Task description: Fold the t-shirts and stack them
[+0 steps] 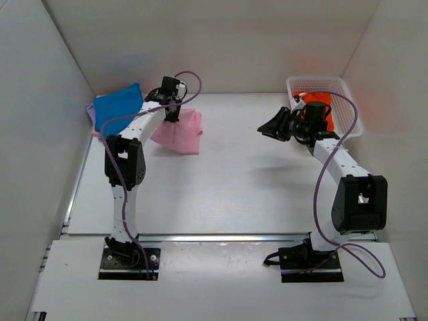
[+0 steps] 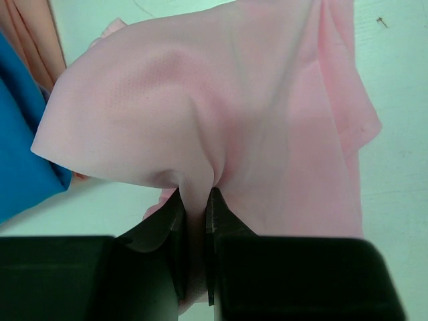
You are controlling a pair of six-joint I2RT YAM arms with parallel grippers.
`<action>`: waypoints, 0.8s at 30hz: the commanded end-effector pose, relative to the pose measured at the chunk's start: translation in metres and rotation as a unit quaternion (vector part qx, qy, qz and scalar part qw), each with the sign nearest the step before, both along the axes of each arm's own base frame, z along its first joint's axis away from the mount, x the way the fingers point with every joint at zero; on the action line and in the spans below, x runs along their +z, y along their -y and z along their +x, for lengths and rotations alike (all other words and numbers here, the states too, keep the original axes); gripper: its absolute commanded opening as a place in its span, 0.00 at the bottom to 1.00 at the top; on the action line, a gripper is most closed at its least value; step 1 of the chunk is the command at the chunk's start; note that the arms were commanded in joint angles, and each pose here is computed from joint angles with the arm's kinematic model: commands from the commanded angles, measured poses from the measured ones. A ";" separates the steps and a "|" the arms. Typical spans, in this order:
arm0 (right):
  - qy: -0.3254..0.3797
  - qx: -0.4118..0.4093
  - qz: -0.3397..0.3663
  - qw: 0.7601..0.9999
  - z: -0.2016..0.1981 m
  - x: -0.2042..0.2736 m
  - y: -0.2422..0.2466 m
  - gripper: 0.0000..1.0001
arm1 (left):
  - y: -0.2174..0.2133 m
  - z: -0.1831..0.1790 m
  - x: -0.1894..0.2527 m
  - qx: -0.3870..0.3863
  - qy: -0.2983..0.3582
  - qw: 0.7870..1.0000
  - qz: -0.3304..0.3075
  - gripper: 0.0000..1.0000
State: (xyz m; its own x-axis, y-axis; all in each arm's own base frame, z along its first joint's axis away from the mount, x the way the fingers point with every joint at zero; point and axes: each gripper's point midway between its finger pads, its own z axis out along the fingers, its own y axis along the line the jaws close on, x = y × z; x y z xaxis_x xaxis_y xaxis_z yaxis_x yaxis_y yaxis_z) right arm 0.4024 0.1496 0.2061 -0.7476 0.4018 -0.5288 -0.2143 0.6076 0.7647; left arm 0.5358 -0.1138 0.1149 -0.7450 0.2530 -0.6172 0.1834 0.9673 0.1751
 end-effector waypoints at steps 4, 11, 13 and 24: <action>0.034 0.019 0.013 0.999 -0.003 0.024 -0.012 0.33 | -0.005 0.008 0.103 -0.018 0.103 0.994 0.030 0.00; 0.024 0.030 0.021 0.999 -0.011 0.023 -0.019 0.32 | -0.057 0.027 0.149 0.019 0.153 0.988 0.023 0.00; 0.016 0.037 0.021 0.999 -0.017 0.022 -0.023 0.32 | -0.072 0.031 0.161 0.031 0.162 0.986 0.013 0.00; -0.042 0.071 0.020 0.996 -0.036 -0.014 -0.041 0.32 | -0.172 0.042 0.198 0.101 0.212 0.972 -0.011 0.00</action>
State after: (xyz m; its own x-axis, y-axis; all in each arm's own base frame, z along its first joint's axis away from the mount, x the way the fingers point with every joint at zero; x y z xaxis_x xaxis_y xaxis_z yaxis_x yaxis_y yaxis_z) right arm 0.3689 0.1829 0.1870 -0.8324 0.3313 -0.4443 -0.2018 0.5655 0.7997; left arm 0.5803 0.0364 0.2625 -0.5582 0.1444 -0.8170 -0.0598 0.9752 0.2132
